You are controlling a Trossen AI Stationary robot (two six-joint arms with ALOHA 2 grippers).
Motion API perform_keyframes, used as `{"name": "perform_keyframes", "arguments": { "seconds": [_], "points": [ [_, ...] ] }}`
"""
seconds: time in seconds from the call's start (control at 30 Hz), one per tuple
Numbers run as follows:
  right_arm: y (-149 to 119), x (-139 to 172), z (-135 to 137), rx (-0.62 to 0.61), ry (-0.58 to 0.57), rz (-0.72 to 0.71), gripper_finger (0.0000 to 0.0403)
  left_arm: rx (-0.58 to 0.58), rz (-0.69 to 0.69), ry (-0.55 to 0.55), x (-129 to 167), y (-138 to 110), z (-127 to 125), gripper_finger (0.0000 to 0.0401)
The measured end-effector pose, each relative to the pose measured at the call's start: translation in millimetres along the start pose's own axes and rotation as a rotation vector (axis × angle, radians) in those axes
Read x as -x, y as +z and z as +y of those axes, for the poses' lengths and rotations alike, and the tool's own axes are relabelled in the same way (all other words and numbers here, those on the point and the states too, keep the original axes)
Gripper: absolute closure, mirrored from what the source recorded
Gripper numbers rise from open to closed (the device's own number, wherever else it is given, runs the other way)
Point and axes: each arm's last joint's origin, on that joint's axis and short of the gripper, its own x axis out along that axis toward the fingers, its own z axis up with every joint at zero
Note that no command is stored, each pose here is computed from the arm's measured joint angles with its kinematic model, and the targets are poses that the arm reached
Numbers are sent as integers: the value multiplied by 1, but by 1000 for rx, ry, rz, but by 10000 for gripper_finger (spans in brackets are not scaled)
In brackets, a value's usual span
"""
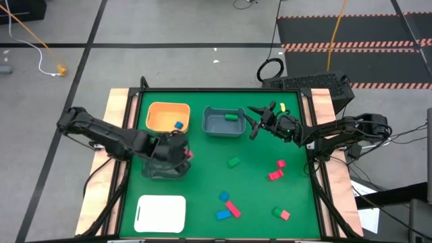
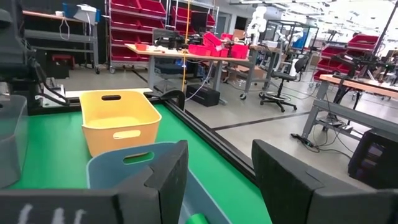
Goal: Sort & place blocks by color
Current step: Put the orange square block into the black bin, then put the green triangular block into the blue bin
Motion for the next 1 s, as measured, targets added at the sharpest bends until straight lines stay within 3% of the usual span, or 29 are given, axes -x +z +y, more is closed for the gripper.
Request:
{"name": "perform_keyframes", "arguments": {
  "seconds": [0.23,0.47,1.0],
  "points": [
    [0,0,0,1,0,2,232,56,163,76,11,-30,0,266],
    [0,0,0,1,0,3,232,135,218,120,16,-43,-1,264],
    [0,0,0,0,0,1,232,242,259,273,-19,-59,-6,220]
  ]
}}
